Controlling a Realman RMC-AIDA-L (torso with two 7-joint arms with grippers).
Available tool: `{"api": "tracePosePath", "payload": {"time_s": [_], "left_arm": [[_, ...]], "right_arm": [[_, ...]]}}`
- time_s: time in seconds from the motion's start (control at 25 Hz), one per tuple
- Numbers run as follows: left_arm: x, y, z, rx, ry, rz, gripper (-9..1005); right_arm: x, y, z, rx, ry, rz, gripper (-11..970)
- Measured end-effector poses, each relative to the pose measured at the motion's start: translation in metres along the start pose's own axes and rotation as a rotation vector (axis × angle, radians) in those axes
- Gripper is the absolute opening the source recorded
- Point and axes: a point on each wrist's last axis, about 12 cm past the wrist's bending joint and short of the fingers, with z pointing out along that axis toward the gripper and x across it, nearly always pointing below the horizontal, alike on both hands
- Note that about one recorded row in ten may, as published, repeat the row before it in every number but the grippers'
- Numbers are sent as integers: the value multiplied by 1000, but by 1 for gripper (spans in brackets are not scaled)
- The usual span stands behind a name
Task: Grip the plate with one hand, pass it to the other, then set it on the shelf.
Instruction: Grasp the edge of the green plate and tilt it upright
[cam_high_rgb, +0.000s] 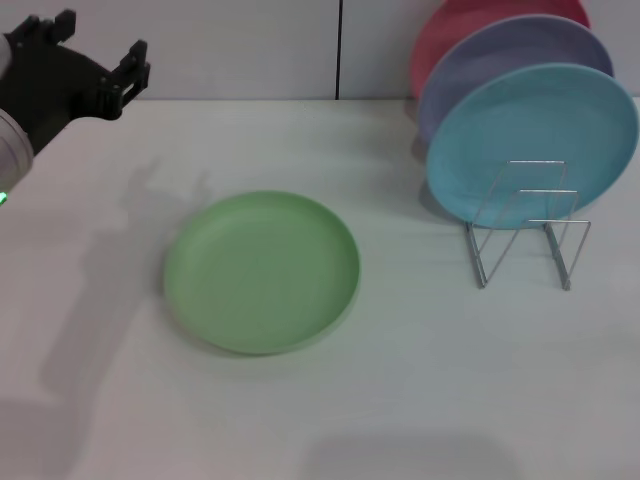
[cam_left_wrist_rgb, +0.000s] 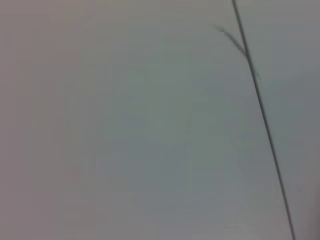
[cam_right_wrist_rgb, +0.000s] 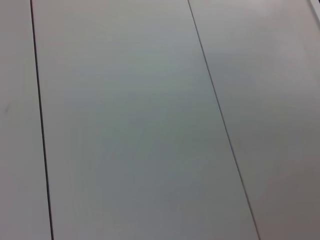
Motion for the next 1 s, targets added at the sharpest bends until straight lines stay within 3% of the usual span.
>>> {"api": "tracePosePath", "payload": {"time_s": [0.28,0.4,0.52,0.76,0.84,1.0], "left_arm": [[-3,14,8,50,200,-171,753],[-6,14,7,51,196,-215,776],[-8,10,6,47,162,-216,799],[-5,3,7,42,194,-103,813],[-1,0,12,57,292,-93,813],[-1,2,14,60,372,-135,813]], "right_arm": [[0,1,1,-2,-1,1,817],[0,1,1,-3,-2,1,818],[1,2,2,-3,2,2,818],[2,1,2,-1,16,1,818],[3,0,1,3,23,-1,818],[3,0,1,3,23,-2,818]]}}
